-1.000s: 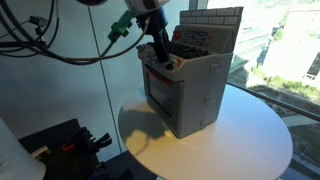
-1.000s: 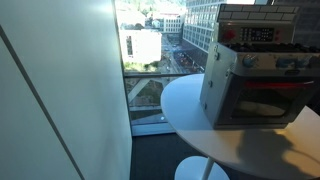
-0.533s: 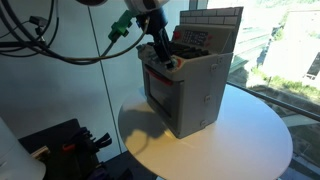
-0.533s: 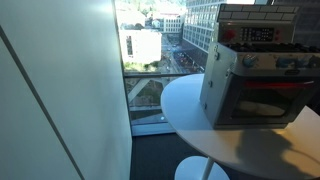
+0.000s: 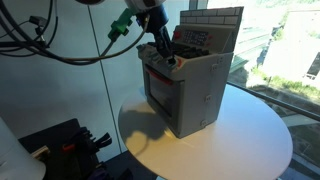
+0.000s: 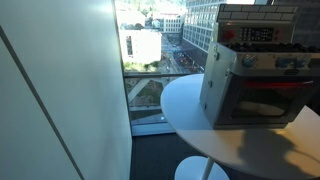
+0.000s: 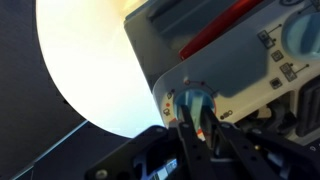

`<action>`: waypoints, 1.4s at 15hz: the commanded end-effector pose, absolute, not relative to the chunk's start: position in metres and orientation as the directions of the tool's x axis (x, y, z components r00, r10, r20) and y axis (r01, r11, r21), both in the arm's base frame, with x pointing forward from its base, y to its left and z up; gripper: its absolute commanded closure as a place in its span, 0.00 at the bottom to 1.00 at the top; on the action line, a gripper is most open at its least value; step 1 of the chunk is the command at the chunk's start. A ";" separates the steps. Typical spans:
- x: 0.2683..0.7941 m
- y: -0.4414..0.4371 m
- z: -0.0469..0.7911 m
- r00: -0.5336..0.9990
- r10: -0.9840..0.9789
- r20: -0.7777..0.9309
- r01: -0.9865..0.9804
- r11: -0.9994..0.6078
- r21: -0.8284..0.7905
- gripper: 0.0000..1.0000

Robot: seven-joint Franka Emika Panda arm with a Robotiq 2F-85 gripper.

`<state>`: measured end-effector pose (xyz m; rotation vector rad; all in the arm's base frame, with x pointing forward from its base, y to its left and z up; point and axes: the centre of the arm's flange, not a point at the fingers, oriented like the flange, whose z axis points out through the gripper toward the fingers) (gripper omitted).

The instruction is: Turn the far right switch on the oven to the right

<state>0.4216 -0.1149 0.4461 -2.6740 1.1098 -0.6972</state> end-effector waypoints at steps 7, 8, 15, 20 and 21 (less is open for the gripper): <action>0.418 -0.116 0.443 0.592 -0.731 0.340 -0.644 -0.682 -0.346 0.94; 0.418 -0.117 0.443 0.583 -0.741 0.333 -0.654 -0.671 -0.349 0.94; 0.417 -0.120 0.440 0.471 -0.839 0.271 -0.745 -0.543 -0.387 0.95; 0.416 -0.122 0.438 0.348 -0.912 0.216 -0.811 -0.409 -0.418 0.96; 0.415 -0.123 0.438 0.326 -0.923 0.205 -0.820 -0.383 -0.424 0.96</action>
